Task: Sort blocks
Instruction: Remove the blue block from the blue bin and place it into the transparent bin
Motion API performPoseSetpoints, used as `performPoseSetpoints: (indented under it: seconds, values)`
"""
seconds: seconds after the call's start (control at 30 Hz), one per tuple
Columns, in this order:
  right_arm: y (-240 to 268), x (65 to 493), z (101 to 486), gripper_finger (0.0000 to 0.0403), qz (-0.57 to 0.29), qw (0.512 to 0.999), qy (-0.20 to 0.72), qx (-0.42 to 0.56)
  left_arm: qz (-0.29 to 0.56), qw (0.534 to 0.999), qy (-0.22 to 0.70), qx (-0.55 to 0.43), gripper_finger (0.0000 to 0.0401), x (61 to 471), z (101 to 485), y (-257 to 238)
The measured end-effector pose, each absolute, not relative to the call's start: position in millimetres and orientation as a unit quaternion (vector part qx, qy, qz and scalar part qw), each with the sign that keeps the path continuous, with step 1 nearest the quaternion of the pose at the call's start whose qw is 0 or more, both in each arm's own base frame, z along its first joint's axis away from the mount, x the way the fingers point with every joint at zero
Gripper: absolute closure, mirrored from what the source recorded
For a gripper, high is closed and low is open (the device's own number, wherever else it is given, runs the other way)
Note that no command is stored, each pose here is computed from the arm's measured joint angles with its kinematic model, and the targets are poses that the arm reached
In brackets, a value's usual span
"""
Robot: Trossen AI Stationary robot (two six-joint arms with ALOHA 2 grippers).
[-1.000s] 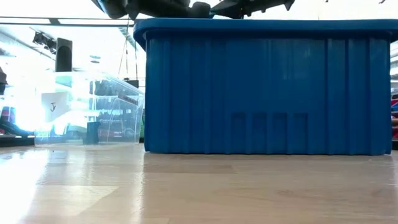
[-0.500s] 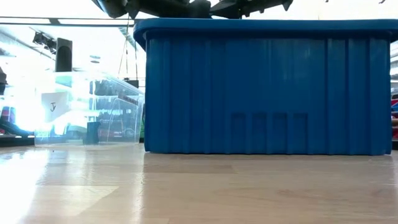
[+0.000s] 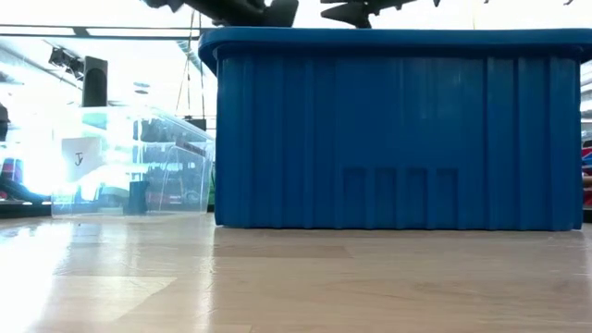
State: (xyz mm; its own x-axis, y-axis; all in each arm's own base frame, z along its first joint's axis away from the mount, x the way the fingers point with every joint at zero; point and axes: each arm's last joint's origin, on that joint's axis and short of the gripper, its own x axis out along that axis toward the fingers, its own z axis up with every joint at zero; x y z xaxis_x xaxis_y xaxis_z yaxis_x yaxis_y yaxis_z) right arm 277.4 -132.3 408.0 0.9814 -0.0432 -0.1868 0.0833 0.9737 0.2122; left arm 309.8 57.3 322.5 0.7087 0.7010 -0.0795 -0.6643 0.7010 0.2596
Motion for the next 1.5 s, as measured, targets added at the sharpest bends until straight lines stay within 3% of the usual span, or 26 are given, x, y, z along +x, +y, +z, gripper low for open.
performPoseSetpoints:
  seconds: [0.23,0.4,0.57,0.77,1.13,1.5]
  values:
    - [-150,254,394,0.0230,-0.110,0.973,0.182,0.092,0.395,0.905,0.157,0.001,0.0252,249,338,53]
    - [-160,253,372,0.0197,-0.167,0.944,0.283,0.026,0.438,0.865,0.230,-0.084,0.0251,201,333,53]
    - [-177,258,345,0.0163,-0.219,0.905,0.365,0.023,0.476,0.817,0.297,-0.133,0.0247,172,322,52]
    - [-201,268,309,0.0143,-0.230,0.872,0.429,0.054,0.474,0.793,0.340,-0.177,0.0232,168,313,51]
    - [-233,271,262,0.0149,-0.247,0.828,0.488,0.127,0.459,0.788,0.350,-0.214,0.0116,167,311,49]
    - [-247,281,206,0.0188,-0.274,0.765,0.546,0.204,0.452,0.810,0.320,-0.191,0.0114,174,316,52]
